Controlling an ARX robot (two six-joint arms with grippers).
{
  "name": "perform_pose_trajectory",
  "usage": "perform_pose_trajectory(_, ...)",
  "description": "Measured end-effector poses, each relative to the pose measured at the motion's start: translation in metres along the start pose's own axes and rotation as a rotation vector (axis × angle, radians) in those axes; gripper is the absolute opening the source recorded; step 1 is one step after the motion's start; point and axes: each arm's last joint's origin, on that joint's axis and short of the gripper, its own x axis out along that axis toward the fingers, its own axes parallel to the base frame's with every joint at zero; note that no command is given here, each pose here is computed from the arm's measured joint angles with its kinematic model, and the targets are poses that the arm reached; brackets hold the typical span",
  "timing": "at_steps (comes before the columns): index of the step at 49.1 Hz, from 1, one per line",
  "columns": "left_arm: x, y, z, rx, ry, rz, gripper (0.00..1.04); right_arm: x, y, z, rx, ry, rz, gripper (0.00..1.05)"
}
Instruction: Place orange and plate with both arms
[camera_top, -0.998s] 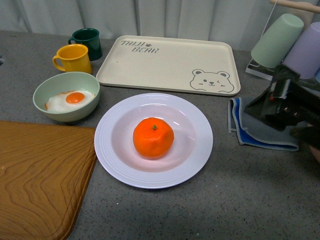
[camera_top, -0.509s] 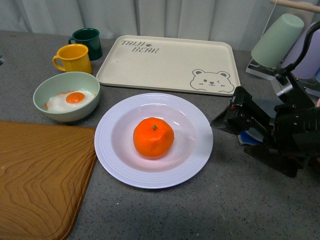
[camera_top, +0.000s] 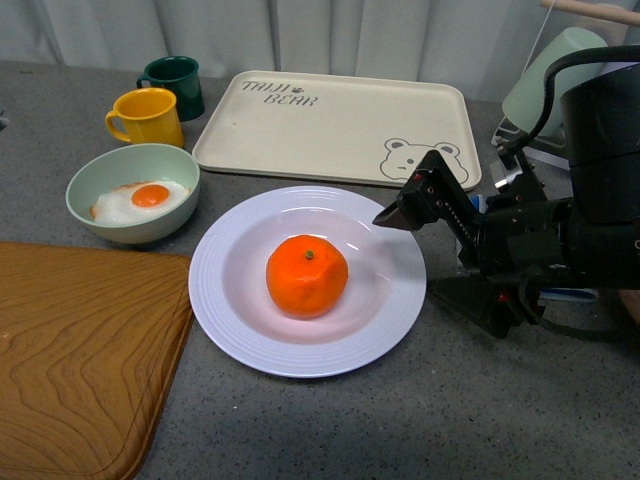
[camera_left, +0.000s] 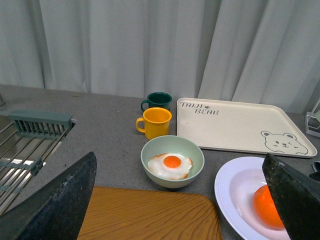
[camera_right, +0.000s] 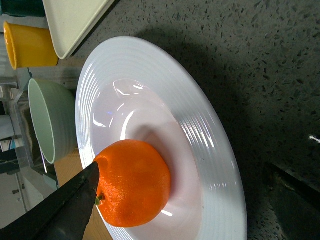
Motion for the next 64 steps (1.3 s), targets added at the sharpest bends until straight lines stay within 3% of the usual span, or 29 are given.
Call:
perform_pose_trajectory(21,0.000,0.000,0.000,0.000,0.000,0.000,0.98,0.017,0.008,-0.005,0.004,0.027,-0.038,0.95)
perform_pose_trajectory(37,0.000,0.000,0.000,0.000,0.000,0.000,0.98,0.021,0.001,-0.008,0.014,0.021,-0.115,0.51)
perform_pose_trajectory(47,0.000,0.000,0.000,0.000,0.000,0.000,0.98,0.021,0.001,-0.007,0.005,0.033,-0.110,0.13)
perform_pose_trajectory(55,0.000,0.000,0.000,0.000,0.000,0.000,0.98,0.014,0.016,0.001,-0.021,0.001,-0.035,0.03)
perform_pose_trajectory(64,0.000,0.000,0.000,0.000,0.000,0.000,0.98,0.012,0.018,0.001,-0.050,-0.032,0.017,0.02)
